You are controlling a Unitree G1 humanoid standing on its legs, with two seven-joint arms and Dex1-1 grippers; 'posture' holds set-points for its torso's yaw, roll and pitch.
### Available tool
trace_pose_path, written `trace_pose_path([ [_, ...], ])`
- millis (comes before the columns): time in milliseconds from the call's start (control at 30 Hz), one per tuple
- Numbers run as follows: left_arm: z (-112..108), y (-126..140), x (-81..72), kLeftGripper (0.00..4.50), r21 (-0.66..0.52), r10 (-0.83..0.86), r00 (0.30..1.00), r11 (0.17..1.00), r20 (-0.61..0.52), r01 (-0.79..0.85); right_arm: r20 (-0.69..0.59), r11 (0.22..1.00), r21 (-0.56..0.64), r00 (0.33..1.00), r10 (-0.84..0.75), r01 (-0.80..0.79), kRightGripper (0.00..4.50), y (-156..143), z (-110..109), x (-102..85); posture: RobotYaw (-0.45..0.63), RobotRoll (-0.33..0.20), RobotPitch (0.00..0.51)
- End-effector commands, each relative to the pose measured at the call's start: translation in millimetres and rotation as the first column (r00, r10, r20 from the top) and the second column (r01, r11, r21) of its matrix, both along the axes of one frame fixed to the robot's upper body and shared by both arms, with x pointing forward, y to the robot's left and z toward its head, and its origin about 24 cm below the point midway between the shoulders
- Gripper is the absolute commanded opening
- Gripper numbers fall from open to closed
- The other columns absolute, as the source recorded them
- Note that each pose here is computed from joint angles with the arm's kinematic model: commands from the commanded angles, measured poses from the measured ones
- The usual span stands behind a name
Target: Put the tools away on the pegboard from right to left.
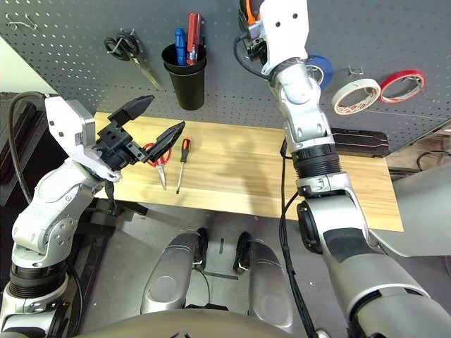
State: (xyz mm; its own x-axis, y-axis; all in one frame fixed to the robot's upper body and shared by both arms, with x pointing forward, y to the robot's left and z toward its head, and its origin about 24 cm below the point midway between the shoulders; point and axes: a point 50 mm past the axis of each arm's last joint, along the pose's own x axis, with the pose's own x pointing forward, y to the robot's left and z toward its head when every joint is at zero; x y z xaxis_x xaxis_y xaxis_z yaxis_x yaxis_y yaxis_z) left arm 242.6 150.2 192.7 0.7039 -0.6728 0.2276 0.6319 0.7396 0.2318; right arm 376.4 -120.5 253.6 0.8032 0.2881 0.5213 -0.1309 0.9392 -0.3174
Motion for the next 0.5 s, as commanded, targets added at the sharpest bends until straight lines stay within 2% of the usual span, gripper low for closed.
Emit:
trace_pose_path([
  [33, -4, -3, -2.5, 4.5, 0.021, -0.012, 1.0, 1.0, -0.017, 0.012, -0.03, 0.999, 0.033, 0.999, -0.012, 0.013, 2.98, -3, -2, 3.6, 0.34, 0.0, 0.195],
  [67, -4, -3, -2.4, 4.5, 0.022, -0.012, 1.0, 1.0, -0.017, 0.013, -0.044, 0.999, 0.034, 0.999, -0.014, 0.016, 2.98, -3, -5, 4.3, 0.35, 0.0, 0.196],
  [133, -5, -2, -2.3, 4.5, 0.024, -0.012, 1.0, 1.0, -0.019, 0.013, -0.057, 0.999, 0.03, 0.998, -0.023, 0.025, 3.71, -4, -9, 4.2, 0.35, 0.0, 0.197],
  [167, -5, -2, -2.1, 4.5, 0.026, -0.012, 1.0, 1.0, -0.019, 0.012, -0.036, 0.999, 0.027, 0.999, -0.022, 0.023, 3.84, -4, -9, 2.4, 0.35, 0.0, 0.197],
  [233, -6, -2, -1.8, 4.5, 0.029, -0.01, 1.0, 1.0, -0.021, 0.011, 0.047, 1.0, 0.0, 0.998, -0.028, 0.028, 4.49, -6, -5, -4.0, 0.35, 0.0, 0.197],
  [367, -7, -2, -1.9, 4.5, 0.031, -0.01, 1.0, 0.999, -0.028, 0.01, 0.183, 0.999, -0.04, 0.983, -0.011, 0.019, 4.49, -16, -2, -22.5, 0.34, 0.0, 0.199],
  [500, -9, -1, -1.8, 4.5, 0.035, -0.008, 0.999, 0.999, -0.044, 0.009, 0.233, 0.995, -0.095, 0.972, 0.042, -0.021, 4.49, -24, -9, -40.4, 0.33, 0.0, 0.202],
])
